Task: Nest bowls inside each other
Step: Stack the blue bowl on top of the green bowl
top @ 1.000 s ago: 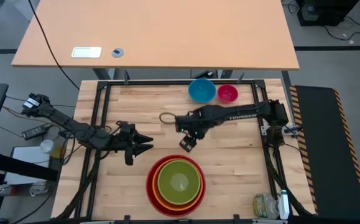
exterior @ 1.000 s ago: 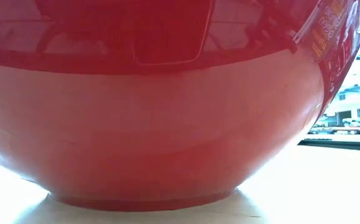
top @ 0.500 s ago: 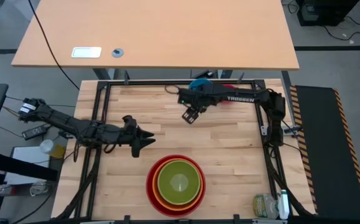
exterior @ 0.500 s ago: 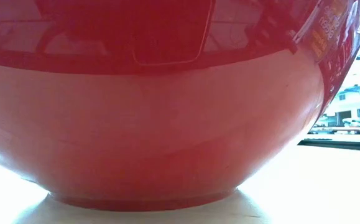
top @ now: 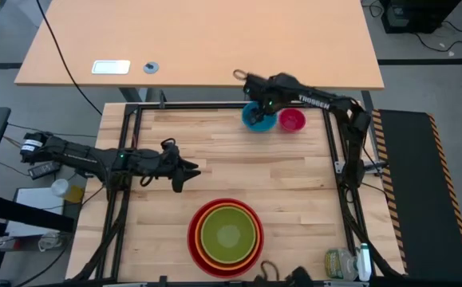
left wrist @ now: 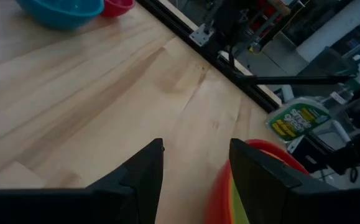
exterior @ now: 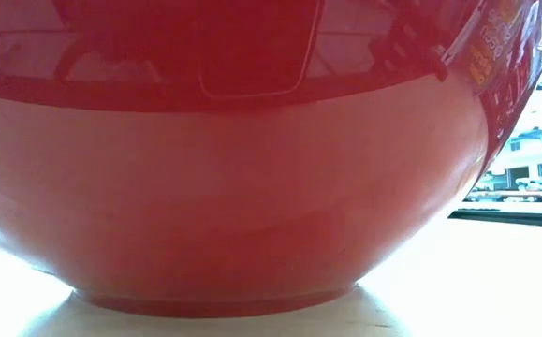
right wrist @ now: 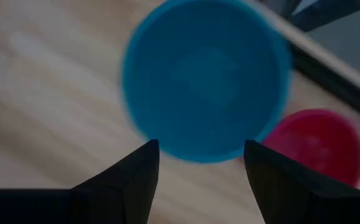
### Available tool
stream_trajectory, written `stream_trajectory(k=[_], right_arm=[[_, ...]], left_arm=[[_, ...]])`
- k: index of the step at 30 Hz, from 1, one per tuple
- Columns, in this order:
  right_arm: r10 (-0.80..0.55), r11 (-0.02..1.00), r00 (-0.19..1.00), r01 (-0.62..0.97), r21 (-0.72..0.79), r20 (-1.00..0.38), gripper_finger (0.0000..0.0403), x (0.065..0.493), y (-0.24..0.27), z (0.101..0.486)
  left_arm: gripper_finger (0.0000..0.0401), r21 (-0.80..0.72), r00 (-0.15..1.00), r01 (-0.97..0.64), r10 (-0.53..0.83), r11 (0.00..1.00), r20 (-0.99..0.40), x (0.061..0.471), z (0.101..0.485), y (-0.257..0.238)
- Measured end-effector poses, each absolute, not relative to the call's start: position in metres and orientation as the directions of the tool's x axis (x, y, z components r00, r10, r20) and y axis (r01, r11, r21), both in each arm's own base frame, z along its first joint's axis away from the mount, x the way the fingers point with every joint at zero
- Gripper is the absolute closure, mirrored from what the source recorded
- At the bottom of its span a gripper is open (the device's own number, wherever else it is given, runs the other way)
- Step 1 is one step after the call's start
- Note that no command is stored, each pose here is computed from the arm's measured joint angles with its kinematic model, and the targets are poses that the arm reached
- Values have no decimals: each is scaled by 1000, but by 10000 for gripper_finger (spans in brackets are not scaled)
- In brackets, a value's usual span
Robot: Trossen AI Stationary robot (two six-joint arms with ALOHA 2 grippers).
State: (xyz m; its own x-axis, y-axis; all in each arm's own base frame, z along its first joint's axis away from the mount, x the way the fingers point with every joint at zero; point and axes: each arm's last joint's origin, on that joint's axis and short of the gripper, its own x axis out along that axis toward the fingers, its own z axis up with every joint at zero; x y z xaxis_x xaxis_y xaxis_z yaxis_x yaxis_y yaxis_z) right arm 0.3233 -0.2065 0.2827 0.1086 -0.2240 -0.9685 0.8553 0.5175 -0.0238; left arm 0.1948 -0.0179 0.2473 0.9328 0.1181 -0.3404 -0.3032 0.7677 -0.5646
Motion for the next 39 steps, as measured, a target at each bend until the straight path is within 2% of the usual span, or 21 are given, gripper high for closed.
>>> stream_trajectory(k=[4,10,15,25,29,33,39], right_arm=[[-213,491,111,871,-8,-971,169,306,-233,275],[-141,444,118,895,44,-983,186,286,-253,238],[-201,432,75,902,-20,-977,190,278,-260,219],[-258,415,133,910,15,-957,191,264,-280,196],[-266,440,174,897,41,-948,196,265,-281,192],[-283,455,184,890,37,-941,220,268,-280,191],[-291,457,209,888,56,-934,291,271,-280,192]], left_arm=[[216,-555,929,-325,148,765,-340,195,247,-11],[216,-549,922,-352,182,758,-341,196,247,0],[216,-549,920,-362,192,753,-343,196,247,8],[216,-519,902,-413,258,748,-346,194,247,24],[216,-478,893,-431,287,765,-346,194,247,30],[216,-462,884,-452,314,763,-347,193,247,35],[216,-462,872,-479,346,746,-347,191,247,42]])
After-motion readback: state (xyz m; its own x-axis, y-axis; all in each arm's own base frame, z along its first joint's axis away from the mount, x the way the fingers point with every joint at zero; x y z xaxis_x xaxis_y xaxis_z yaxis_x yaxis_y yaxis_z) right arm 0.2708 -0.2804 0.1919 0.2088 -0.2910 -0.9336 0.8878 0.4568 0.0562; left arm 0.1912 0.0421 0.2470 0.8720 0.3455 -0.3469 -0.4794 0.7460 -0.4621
